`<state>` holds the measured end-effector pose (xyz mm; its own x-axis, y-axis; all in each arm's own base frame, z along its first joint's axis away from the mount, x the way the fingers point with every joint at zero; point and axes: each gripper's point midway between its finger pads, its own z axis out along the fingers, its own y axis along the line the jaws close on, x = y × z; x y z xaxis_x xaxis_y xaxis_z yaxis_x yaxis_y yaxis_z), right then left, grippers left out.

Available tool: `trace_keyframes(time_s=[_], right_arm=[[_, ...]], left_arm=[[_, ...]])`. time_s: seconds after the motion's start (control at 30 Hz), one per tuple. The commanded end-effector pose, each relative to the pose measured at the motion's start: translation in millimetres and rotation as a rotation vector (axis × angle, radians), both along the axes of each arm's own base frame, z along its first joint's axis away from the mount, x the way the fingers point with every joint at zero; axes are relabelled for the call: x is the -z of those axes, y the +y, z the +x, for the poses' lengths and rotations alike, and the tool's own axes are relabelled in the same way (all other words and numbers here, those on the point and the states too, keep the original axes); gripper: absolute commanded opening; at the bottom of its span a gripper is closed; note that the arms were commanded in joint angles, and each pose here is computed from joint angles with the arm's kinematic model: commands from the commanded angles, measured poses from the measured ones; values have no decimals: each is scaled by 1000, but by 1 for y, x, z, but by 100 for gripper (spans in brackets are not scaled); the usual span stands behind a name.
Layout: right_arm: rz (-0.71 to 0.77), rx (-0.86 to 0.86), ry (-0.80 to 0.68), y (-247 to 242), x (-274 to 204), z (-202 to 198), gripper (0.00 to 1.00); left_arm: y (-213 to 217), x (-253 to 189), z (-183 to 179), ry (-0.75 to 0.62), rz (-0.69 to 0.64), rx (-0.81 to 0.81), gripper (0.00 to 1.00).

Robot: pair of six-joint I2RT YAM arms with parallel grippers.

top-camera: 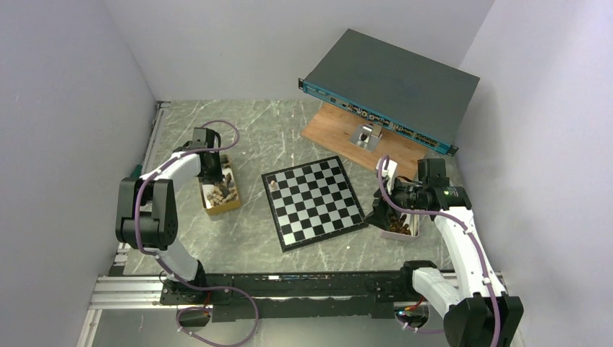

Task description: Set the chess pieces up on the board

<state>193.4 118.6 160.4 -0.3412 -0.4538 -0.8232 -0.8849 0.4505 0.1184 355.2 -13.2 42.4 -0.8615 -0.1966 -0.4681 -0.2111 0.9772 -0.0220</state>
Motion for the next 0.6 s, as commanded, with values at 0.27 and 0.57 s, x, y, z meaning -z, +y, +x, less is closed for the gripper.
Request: trace_keyframes(time_s=[0.27,0.57], right_arm=[[5,-16,-43,2,-6,5,100],[4,-17,-41,2,-6,5,100]], left_arm=[[6,-9,17,-37,17,-8,13],[5,-36,16,-112,17,0,0]])
